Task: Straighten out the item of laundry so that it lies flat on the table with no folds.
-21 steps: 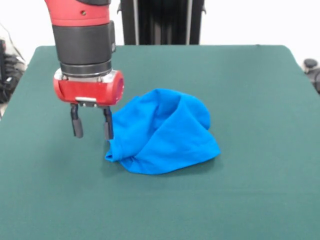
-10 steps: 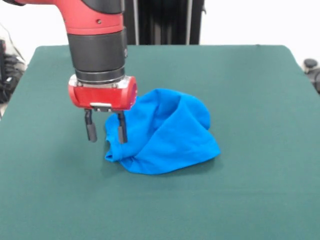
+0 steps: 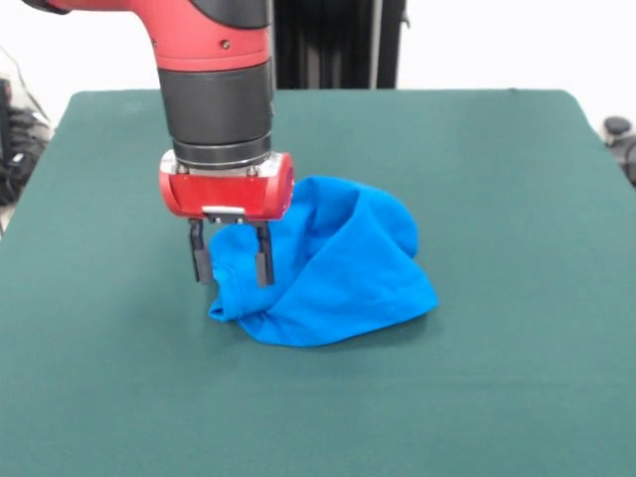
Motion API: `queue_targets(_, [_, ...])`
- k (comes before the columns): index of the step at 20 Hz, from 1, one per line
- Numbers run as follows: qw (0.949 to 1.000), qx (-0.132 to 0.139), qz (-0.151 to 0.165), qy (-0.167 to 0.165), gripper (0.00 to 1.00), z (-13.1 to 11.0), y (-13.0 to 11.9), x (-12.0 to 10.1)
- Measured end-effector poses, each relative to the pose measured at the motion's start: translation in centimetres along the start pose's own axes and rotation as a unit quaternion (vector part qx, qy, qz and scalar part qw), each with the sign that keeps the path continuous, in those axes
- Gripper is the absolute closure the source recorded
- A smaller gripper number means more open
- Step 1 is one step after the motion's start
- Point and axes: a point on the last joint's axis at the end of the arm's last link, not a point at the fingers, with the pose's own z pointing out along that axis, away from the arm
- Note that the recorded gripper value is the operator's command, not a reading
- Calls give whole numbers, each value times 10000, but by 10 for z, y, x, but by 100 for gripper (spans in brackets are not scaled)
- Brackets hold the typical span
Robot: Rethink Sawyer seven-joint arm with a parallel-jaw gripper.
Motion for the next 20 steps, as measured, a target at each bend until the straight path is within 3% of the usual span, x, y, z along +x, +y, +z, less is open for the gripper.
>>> queue_targets(10, [10000, -11, 8, 33, 0, 4, 0, 3])
queue_targets(20, [9995, -114, 81, 270, 0, 46, 2, 28])
